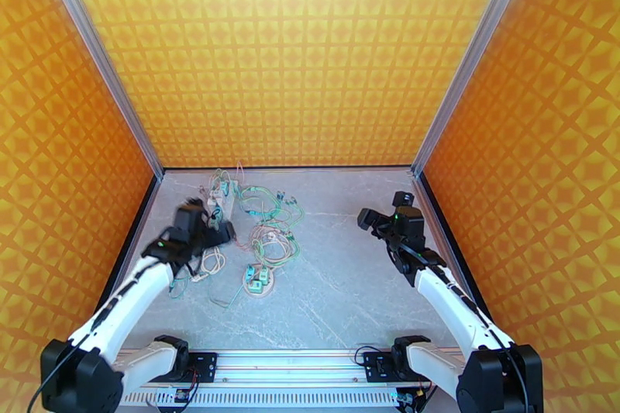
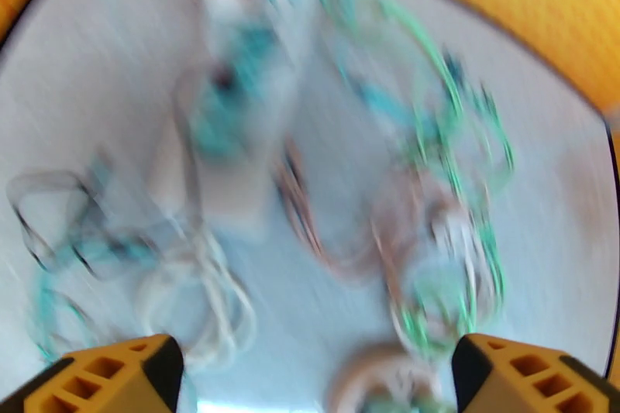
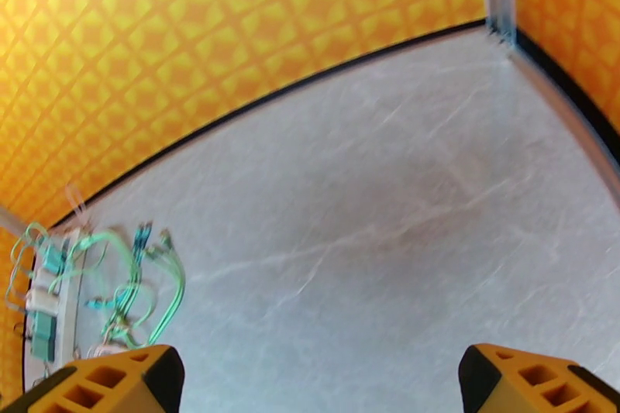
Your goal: Pull the plug off the socket
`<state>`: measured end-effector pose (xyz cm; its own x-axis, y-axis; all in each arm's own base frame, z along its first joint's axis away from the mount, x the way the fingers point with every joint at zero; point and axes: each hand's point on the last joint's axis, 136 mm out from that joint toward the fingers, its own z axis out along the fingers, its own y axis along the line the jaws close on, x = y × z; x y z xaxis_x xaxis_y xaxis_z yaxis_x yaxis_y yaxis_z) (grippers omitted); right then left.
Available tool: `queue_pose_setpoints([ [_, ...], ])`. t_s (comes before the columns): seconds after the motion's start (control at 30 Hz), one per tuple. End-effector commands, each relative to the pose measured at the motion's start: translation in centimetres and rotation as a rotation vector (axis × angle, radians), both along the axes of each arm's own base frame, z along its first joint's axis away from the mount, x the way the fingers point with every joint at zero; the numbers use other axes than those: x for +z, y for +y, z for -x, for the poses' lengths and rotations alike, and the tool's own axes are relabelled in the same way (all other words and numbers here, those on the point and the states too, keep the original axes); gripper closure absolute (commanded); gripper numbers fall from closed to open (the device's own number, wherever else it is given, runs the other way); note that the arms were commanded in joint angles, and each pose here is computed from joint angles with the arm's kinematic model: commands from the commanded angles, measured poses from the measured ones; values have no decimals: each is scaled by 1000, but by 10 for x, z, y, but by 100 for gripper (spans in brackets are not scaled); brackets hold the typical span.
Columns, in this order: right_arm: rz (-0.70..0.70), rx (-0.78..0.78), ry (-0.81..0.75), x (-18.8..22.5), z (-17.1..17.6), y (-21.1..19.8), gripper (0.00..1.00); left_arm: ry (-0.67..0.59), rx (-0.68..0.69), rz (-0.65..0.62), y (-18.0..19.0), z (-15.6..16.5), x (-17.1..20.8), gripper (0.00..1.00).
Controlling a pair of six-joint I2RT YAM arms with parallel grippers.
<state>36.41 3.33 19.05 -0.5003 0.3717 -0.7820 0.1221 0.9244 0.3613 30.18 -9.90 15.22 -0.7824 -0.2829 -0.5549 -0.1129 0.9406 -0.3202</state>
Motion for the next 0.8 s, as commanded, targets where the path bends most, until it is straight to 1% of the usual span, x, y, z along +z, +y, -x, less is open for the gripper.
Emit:
queue_pose_setpoints([
  [0.0, -13, 100, 4, 17, 5, 26, 2, 164, -13, 12, -9, 33, -36, 23],
  [0.07, 0, 138, 16, 16, 8, 38, 2, 221, -25, 4, -13, 42, -53, 33],
  [0.2, 5, 202, 32, 13, 14, 60, 1, 308, -38, 7, -18, 57, -80, 52],
  [0.33, 12, 227, 43, 12, 21, 69, 1, 361, -68, 49, -33, 70, -94, 60],
  [0.47, 26, 241, 47, 12, 26, 75, 1, 374, -96, 91, -51, 76, -102, 63],
  [0.57, 31, 247, 49, 12, 28, 77, 1, 374, -102, 151, -65, 78, -107, 62],
  [0.67, 28, 243, 46, 12, 29, 78, 2, 353, -119, 219, -84, 73, -105, 62],
  [0.77, 21, 247, 43, 13, 32, 80, 1, 324, -150, 249, -104, 63, -99, 60],
])
